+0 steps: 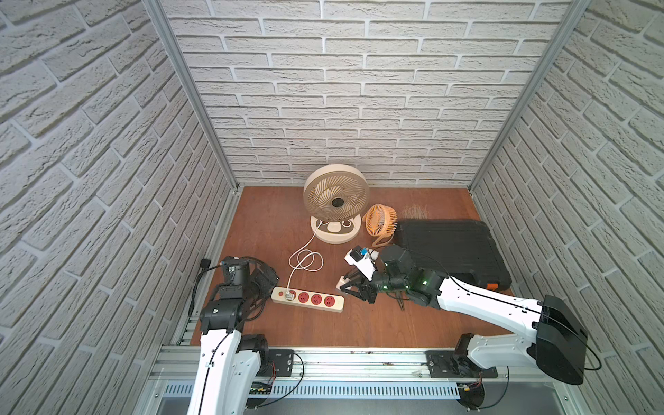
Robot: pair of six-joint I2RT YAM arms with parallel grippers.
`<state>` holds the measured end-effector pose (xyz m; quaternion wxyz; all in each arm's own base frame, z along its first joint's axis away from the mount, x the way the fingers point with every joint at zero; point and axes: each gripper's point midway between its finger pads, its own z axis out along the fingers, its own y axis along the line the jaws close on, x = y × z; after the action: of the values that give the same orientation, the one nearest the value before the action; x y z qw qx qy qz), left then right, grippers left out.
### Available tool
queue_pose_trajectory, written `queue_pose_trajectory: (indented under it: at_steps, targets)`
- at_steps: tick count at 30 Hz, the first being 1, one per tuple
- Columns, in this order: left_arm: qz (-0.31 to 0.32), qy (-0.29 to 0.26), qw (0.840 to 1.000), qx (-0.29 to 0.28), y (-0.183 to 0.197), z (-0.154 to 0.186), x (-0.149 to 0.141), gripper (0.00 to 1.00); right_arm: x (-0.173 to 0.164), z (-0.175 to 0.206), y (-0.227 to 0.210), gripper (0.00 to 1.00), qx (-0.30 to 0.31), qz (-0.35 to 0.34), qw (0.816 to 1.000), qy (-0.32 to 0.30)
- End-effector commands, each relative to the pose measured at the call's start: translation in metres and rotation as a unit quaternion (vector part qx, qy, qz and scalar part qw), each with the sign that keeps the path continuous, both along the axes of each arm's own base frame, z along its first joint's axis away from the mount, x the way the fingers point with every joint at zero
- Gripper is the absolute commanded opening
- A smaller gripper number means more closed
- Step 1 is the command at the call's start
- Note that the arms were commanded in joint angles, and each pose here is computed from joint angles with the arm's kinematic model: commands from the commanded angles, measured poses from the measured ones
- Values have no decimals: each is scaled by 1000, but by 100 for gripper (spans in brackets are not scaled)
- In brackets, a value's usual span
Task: Plug the desk fan into the power strip
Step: Insert the plug into the socket.
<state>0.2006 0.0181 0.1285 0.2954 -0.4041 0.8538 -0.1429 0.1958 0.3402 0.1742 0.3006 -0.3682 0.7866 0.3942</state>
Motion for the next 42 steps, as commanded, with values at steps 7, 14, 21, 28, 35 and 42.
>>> queue_pose_trajectory:
  at_steps: [7, 14, 21, 28, 35, 42]
  targets:
    - [-8, -2, 992, -123, -16, -35, 15, 96, 0, -10, 20, 3, -33, 4, 999, -20]
    - [1, -5, 991, -130, -16, -43, 16, 96, -2, -29, 42, 3, -58, 23, 998, -30]
    - [-3, 1, 989, -150, -20, -48, 20, 96, -3, -41, 65, 3, -90, 57, 993, -56]
    - [18, -25, 995, -99, -2, -17, 19, 96, -11, -48, 88, 3, -91, 98, 984, -118]
    - [35, -39, 998, -37, 14, 16, 10, 97, 3, -67, 95, 3, -145, 82, 978, -125]
    - [-2, -79, 997, -3, 11, 43, 10, 98, 15, -79, 96, 3, -175, 73, 970, -153]
